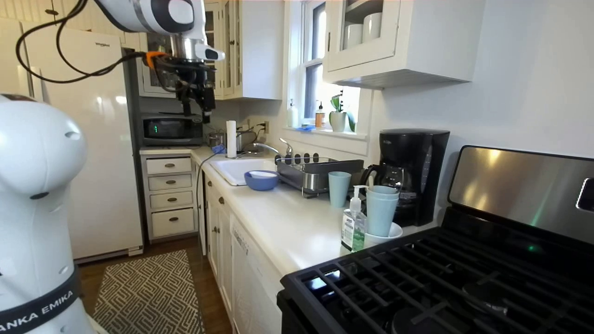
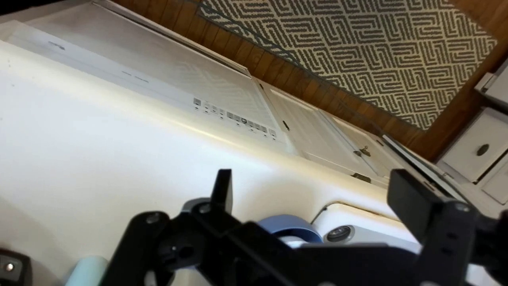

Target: Press the button on the dishwasher

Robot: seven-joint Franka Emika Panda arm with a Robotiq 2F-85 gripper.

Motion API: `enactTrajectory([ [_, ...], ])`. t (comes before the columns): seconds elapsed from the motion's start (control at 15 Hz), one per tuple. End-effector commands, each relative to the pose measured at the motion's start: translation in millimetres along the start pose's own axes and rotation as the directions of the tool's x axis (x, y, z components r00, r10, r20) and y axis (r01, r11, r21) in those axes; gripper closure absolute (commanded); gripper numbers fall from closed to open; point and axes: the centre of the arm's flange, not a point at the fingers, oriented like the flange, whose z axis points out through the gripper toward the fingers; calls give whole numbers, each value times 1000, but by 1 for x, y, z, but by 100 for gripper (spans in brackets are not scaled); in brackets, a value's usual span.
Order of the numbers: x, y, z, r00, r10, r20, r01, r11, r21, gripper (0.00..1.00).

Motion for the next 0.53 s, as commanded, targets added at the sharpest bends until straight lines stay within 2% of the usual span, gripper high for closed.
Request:
enactTrajectory([
  [0.0,14,7,79,987,153,48,-152,988,-17,0],
  [0.2,3,23,128,976,196,94,-195,981,-18,0],
  [0.27,-1,26,144,974,202,102,-200,979,-29,5],
  [0.33,-5,28,158,971,207,115,-204,978,-36,28],
  [0.47,-14,30,184,964,232,126,-226,972,-60,32],
])
